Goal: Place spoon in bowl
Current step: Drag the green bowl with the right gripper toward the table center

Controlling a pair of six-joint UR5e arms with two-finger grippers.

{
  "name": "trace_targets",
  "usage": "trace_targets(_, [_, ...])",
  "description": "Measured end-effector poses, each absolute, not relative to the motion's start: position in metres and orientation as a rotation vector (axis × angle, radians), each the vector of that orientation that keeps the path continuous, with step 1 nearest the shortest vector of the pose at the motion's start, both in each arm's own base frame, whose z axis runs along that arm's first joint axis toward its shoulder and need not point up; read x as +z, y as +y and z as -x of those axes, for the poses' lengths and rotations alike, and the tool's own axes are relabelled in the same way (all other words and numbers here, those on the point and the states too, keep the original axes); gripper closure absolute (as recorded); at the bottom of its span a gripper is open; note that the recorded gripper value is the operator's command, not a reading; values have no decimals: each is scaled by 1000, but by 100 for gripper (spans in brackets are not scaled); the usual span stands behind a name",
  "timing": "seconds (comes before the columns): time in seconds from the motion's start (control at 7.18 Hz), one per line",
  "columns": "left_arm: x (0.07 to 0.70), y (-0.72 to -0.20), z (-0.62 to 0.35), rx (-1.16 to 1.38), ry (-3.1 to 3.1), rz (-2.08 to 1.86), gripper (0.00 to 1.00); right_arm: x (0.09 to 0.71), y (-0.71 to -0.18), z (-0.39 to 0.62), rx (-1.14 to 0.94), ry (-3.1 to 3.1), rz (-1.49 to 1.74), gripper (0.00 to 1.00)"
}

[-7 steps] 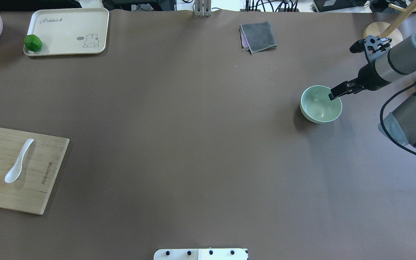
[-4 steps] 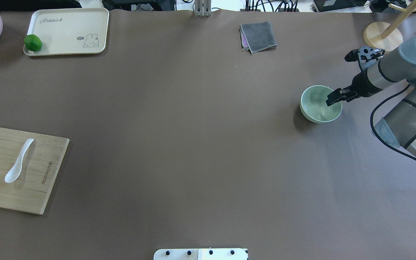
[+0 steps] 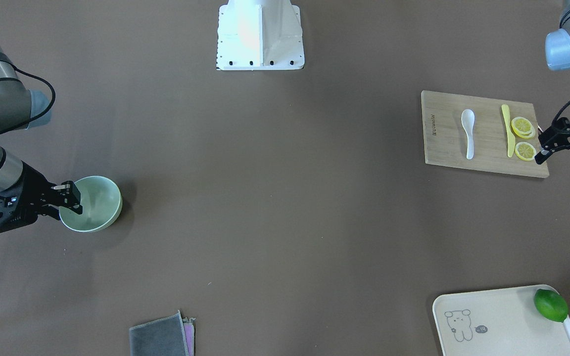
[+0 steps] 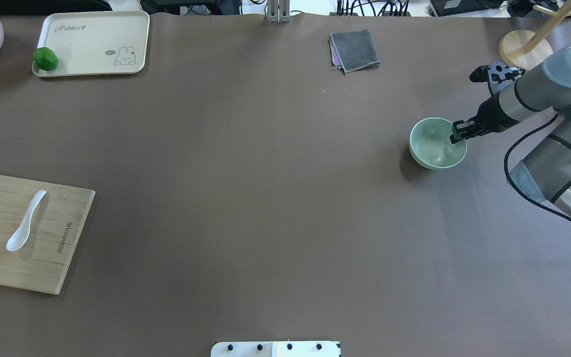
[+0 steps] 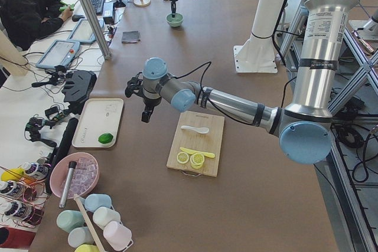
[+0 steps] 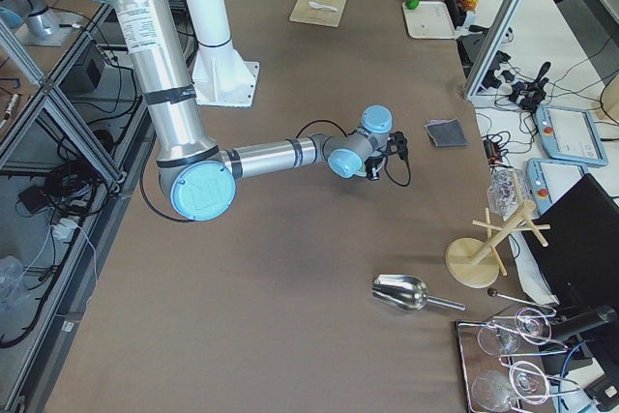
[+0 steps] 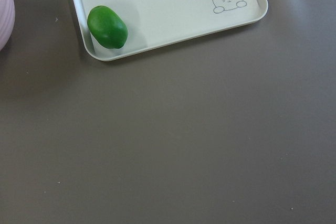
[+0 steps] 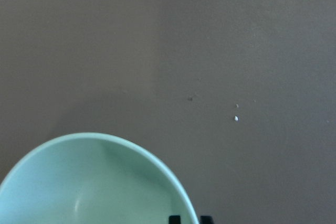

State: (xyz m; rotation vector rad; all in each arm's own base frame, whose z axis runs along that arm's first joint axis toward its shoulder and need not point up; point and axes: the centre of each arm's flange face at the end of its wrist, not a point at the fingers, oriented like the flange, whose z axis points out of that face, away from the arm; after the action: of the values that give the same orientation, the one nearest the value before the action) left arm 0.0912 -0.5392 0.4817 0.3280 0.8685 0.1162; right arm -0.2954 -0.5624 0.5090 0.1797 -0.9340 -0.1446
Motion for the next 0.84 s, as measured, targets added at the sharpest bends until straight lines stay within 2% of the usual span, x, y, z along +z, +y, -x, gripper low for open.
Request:
trace_targets(0.28, [480, -537, -91, 101, 874, -323, 2, 464, -566, 300, -114, -1020, -153, 100])
trace_targets(0.56, [482, -535, -90, 99, 875, -320, 2, 387, -569, 321, -55, -1132, -102, 100])
trace_targets(0.84, [484, -534, -90, 106, 879, -341, 2, 315, -559, 389, -16, -1132, -96, 100])
